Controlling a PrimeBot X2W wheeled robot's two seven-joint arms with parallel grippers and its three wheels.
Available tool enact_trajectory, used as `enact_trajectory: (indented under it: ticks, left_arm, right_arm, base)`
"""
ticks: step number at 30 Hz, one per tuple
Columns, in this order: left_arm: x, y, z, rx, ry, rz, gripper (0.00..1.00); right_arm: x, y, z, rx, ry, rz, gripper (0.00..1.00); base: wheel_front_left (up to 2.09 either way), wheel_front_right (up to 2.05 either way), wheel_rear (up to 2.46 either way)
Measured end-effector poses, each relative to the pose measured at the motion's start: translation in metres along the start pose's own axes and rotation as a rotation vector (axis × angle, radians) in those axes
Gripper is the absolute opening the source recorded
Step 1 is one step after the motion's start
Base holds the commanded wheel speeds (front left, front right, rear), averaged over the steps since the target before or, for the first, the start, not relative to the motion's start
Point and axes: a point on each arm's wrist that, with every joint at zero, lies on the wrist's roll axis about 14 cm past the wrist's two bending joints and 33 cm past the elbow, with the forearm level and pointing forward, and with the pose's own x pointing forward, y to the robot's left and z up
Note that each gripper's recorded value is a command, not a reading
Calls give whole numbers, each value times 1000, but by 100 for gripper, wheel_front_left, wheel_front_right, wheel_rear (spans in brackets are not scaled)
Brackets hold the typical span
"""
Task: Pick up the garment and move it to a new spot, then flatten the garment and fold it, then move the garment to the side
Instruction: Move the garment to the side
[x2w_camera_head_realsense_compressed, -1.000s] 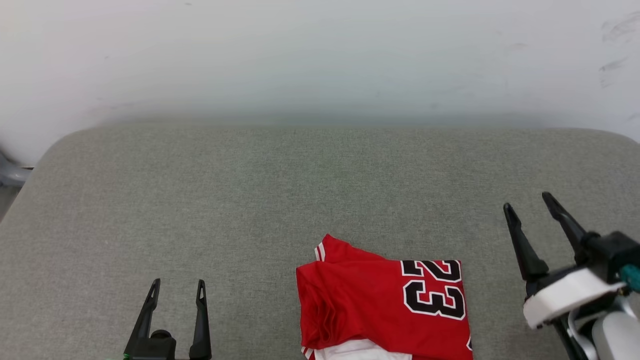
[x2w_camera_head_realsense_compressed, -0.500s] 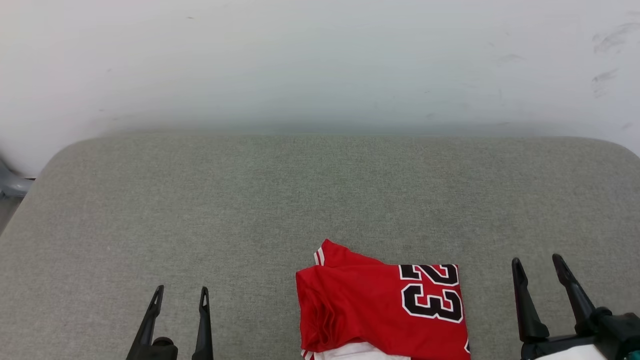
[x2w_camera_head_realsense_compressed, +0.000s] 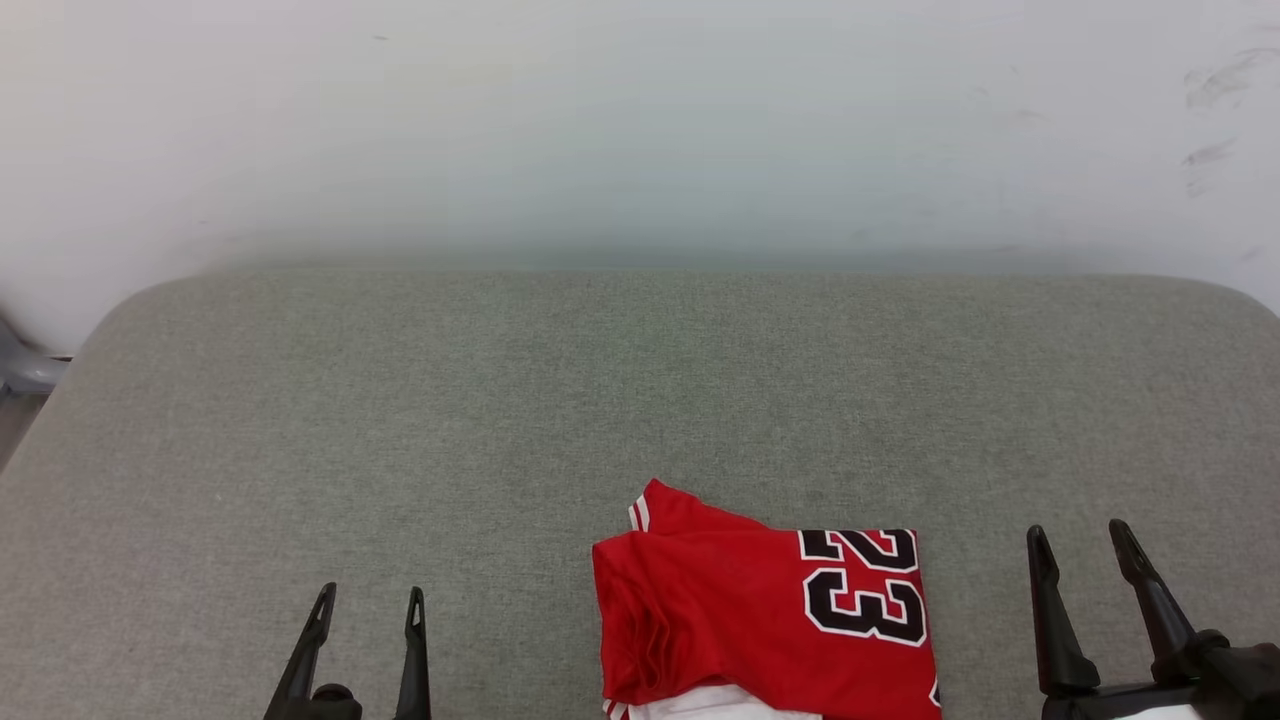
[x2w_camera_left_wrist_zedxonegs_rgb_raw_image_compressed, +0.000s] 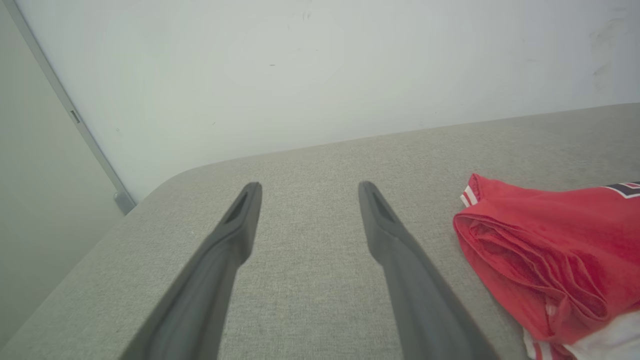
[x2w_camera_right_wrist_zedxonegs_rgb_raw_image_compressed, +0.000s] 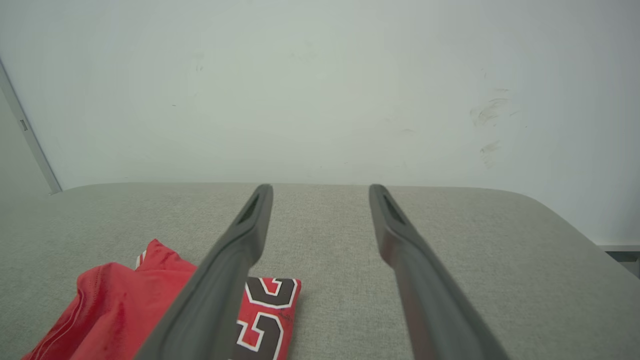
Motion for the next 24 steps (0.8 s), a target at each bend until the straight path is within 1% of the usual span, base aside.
enact_trajectory:
  ticks: [7, 12, 14, 17, 20, 22, 24]
  left_arm:
    - [-1, 3, -2, -1, 8, 9, 100]
    - [1, 2, -3, -4, 10, 9, 100]
    - [2, 2, -3, -5, 11, 9, 100]
    - [2, 2, -4, -7, 14, 9, 100]
    - [2, 2, -6, -7, 19, 9, 100]
    - [2, 2, -6, -7, 22, 9, 100]
    - [3, 3, -6, -6, 21, 13, 100]
  right_arm:
    - [7, -1, 5, -26, -19, 1, 100]
    - [41, -1, 30, -60, -66, 44, 100]
    - [57, 5, 37, -78, -48, 92, 100]
    - [75, 18, 33, -95, 64, 175, 100]
    - [85, 29, 20, -107, 227, 252, 100]
    - [86, 32, 8, -110, 350, 292, 100]
    - [80, 34, -13, -121, 501, 334, 100]
  base:
    - [0, 0, 0]
    - [0, 0, 0]
    - [0, 0, 0]
    - [0, 0, 0]
    - [0, 0, 0]
    - [0, 0, 0]
    - [0, 0, 0]
